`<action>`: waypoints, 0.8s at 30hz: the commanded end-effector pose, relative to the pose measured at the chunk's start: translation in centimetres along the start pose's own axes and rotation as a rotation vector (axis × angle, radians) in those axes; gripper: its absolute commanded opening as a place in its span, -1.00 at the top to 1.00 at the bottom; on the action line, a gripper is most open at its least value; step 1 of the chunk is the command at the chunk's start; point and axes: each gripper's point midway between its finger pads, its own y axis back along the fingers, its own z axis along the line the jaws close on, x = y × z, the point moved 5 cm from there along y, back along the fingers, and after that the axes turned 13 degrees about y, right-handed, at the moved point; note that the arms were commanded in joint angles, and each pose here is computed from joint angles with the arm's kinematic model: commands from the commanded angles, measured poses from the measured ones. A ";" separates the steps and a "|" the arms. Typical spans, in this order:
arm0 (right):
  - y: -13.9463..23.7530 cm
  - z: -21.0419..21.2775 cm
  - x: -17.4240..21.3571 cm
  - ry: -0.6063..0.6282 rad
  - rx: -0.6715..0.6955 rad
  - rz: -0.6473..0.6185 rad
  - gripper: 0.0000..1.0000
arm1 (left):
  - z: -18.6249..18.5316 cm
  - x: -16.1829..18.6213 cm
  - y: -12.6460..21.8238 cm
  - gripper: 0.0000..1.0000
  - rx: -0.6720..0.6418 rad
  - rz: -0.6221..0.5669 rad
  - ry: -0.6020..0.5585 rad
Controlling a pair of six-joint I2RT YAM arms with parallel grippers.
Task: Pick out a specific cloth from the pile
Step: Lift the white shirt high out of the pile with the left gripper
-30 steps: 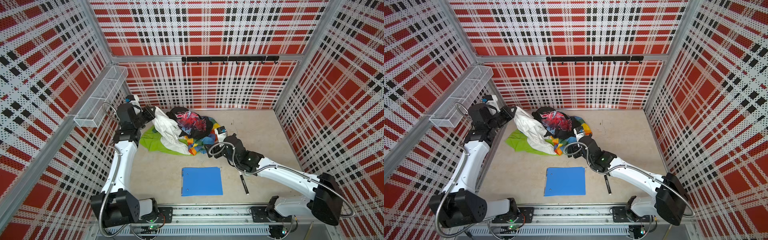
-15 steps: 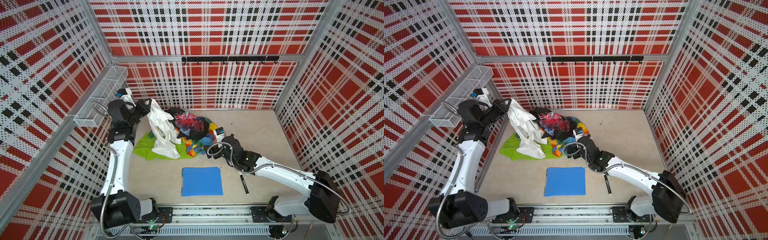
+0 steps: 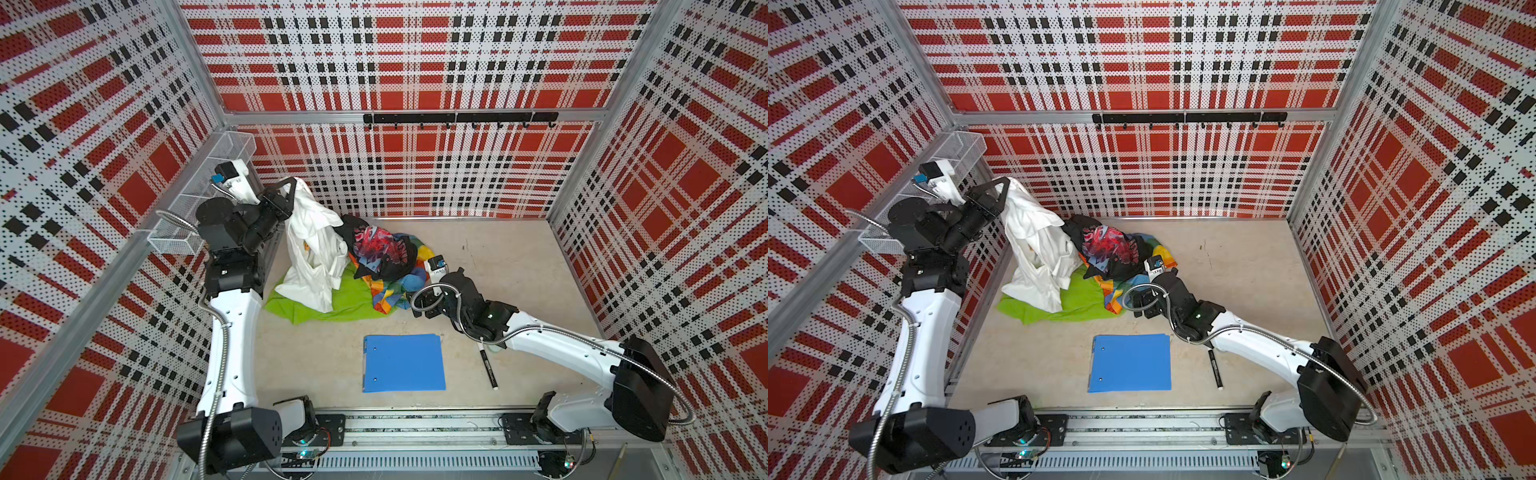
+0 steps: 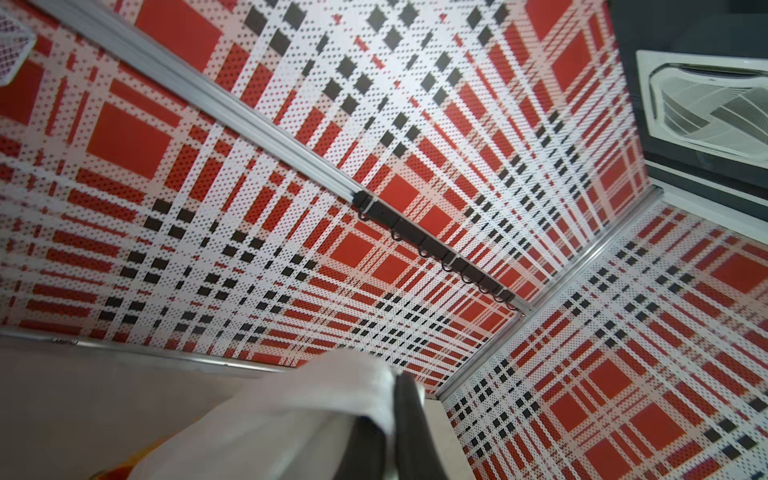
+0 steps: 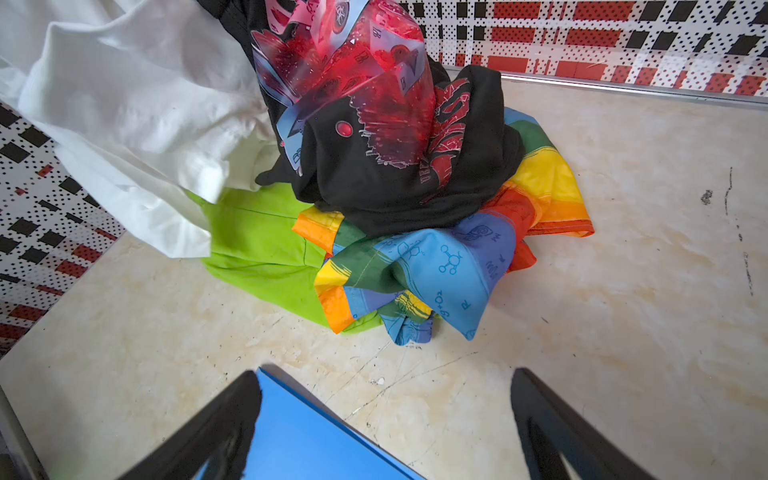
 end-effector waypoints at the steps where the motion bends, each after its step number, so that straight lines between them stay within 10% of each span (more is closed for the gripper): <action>1: 0.1 0.2 -1.5 -0.010 -0.006 -0.047 -1.00 | -6.8 -2.7 2.6 1.00 0.215 -0.127 -0.146; 24: 0.7 0.0 -0.9 -0.036 -0.009 -0.053 -1.00 | -15.9 -7.7 7.9 1.00 0.418 -0.412 -0.057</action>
